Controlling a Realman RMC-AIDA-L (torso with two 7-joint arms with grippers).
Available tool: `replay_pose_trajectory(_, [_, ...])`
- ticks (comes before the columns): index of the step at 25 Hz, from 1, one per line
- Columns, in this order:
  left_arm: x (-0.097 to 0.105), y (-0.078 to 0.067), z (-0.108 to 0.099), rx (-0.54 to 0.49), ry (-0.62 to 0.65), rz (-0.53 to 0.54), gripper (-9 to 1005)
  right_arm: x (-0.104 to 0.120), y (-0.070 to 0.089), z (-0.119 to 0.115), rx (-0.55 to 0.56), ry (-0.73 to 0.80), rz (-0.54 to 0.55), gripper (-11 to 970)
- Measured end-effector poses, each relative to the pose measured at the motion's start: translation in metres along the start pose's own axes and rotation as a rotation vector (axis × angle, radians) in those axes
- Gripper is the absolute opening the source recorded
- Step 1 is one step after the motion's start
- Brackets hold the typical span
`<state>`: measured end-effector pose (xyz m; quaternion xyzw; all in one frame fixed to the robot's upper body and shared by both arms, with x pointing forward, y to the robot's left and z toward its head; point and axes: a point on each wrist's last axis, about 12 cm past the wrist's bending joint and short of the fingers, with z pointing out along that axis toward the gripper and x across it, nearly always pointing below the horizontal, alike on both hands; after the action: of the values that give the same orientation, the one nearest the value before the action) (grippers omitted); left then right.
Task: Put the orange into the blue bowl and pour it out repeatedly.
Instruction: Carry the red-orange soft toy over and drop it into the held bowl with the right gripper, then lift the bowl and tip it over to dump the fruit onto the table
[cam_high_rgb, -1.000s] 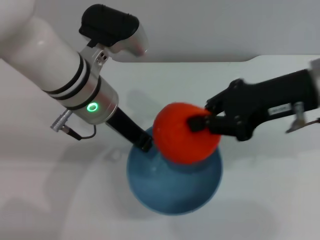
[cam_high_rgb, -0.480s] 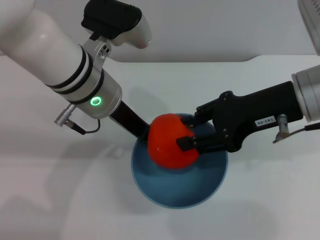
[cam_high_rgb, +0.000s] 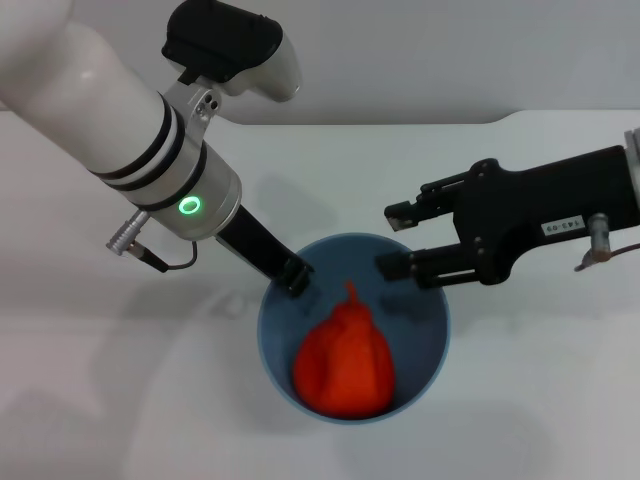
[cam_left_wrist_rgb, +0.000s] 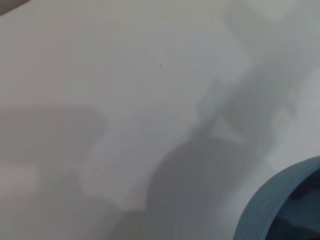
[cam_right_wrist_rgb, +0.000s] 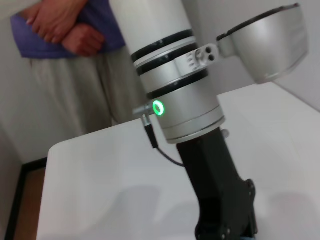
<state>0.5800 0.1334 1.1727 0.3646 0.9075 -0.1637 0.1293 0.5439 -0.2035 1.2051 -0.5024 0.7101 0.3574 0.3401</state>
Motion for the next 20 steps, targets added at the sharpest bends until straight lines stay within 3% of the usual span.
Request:
replay_pose_trajectory(5, [-0.002, 0.003, 0.004, -0.023, 0.011, 0.004, -1, 0.006, -0.007, -0.023, 0.093, -0.059, 0.081, 541])
replay_pose_trajectory(8, [-0.004, 0.005, 0.007, -0.055, -0.029, 0.018, -2, 0.021, -0.014, -0.046, 0.183, -0.075, 0.203, 542])
replay_pose_trajectory(15, [-0.016, 0.009, 0.000, -0.139, -0.270, 0.087, -1, 0.066, -0.013, -0.092, 0.303, -0.047, 0.521, 542])
replay_pose_trajectory(18, [-0.017, 0.009, -0.005, -0.188, -0.419, 0.121, -1, 0.082, -0.012, -0.102, 0.357, -0.013, 0.624, 542])
replay_pose_trajectory(19, [-0.016, 0.005, -0.006, -0.233, -0.535, 0.162, -1, 0.089, -0.011, -0.106, 0.380, 0.018, 0.661, 542])
replay_pose_trajectory(20, [-0.016, 0.005, -0.006, -0.233, -0.535, 0.162, -1, 0.089, -0.011, -0.106, 0.380, 0.018, 0.661, 542])
